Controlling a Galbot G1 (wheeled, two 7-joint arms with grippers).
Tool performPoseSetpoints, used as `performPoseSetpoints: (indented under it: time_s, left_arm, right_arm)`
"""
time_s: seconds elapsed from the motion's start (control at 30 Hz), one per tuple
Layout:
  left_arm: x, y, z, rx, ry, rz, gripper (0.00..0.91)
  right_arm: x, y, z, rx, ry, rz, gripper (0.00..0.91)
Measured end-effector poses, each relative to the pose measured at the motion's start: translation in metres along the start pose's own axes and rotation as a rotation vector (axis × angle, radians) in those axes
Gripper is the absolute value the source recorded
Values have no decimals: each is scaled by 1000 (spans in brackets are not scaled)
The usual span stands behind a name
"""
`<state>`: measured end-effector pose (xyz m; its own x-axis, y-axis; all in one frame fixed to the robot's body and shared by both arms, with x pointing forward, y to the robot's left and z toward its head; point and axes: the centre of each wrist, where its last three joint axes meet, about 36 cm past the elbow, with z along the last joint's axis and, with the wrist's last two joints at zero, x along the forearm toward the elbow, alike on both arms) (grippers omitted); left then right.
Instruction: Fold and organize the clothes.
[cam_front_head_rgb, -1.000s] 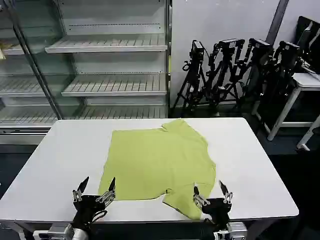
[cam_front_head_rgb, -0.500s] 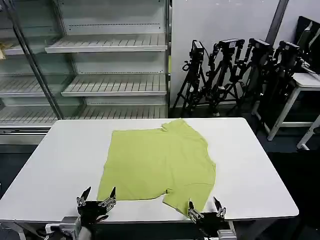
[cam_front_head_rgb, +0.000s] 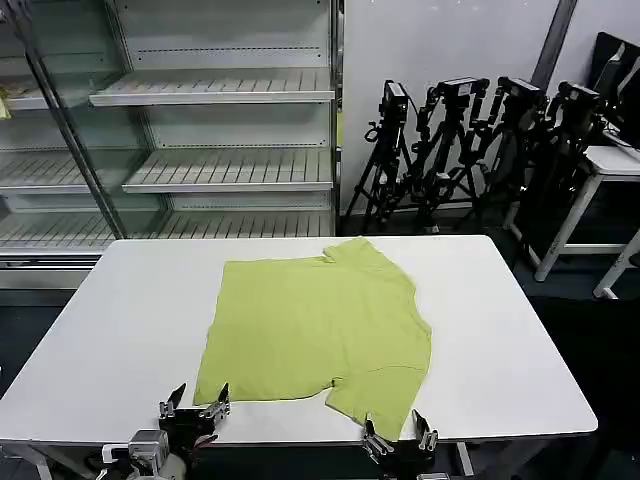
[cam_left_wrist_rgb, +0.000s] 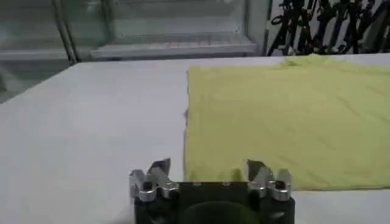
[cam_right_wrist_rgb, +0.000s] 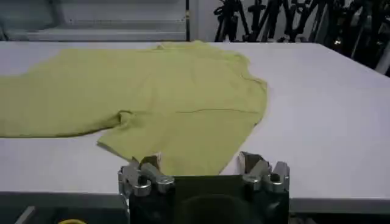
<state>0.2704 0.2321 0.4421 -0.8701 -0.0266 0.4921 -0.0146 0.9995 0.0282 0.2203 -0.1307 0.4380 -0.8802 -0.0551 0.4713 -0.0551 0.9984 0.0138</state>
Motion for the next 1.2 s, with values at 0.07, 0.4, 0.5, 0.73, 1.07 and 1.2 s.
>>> performPoseSetpoints:
  time_s: [0.07,0.4,0.5,0.73,1.07,1.2]
  left_arm:
    - [-1,0,1,3,6,1,30]
    - [-4,2,6,17,26,3,20]
    - [-2,2,6,24,28,7,20]
    - [7,4,-1,35,4,8,20]
    - [17,7,-23,15,-97,28,20]
    - [16,7,-28,13,-120,42,30]
  right_arm:
    - [0,1,0,-3,1,0,0]
    - [1,-3,0,-18,-16,3,0]
    - [3,-5,-2,-25,-30,5,0]
    - [12,-9,-15,-44,-100,-4,0]
    - [6,-25,-37,-55,-193,-5,0]
    - [-3,-32,-46,-54,-216,-6,0]
